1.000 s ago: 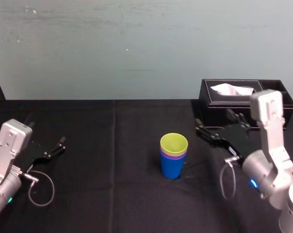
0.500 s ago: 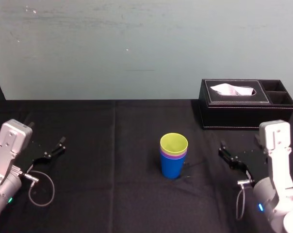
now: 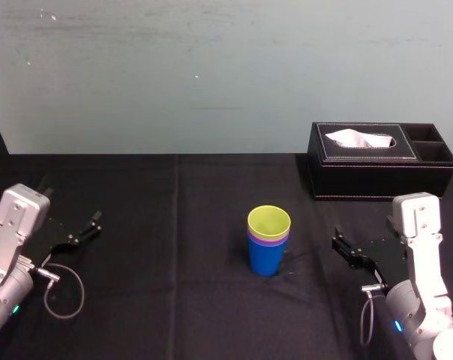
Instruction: Stack the three plastic cups sequentially using one hand.
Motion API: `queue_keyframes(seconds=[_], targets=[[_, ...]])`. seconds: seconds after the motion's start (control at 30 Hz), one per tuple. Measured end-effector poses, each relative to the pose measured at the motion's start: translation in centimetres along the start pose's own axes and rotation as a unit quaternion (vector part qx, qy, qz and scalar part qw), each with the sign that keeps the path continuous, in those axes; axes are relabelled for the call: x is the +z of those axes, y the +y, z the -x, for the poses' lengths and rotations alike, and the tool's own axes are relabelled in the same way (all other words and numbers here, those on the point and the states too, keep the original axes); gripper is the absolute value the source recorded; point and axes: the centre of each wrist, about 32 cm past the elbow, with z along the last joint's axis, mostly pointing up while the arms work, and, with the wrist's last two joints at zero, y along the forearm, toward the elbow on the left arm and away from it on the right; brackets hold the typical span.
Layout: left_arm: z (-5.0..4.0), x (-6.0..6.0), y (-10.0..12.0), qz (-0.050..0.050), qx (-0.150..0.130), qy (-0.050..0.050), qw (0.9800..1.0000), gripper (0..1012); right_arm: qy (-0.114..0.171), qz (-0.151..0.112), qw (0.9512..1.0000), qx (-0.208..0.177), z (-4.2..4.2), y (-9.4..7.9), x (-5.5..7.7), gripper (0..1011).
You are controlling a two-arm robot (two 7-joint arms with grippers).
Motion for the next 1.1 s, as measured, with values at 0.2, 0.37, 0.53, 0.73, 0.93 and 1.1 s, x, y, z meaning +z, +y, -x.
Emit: queue_keyframes(seconds=[0.2,0.37,0.53,0.73,0.93,1.1], targets=[[0.0,0.0,0.0,0.0,0.0,0.0,1.0,1000,0.0,-0.001,1.0,0.0,-0.01,0.01,0.04,1002],[0.0,0.0,0.0,0.0,0.0,0.0,1.0,1000,0.0,-0.001,1.0,-0.001,-0.03,0.02,0.07,1003],[0.0,0.0,0.0,0.0,0.0,0.0,1.0,1000,0.0,-0.002,1.0,-0.001,-0.04,0.02,0.1,1003],[0.0,0.0,0.0,0.0,0.0,0.0,1.0,1000,0.0,-0.002,1.0,-0.002,-0.06,0.03,0.12,1002],[0.0,0.0,0.0,0.0,0.0,0.0,1.0,1000,0.0,-0.002,1.0,-0.002,-0.06,0.02,0.12,1003],[0.0,0.0,0.0,0.0,0.0,0.0,1.0,1000,0.0,-0.002,1.0,-0.002,-0.06,0.02,0.12,1003]])
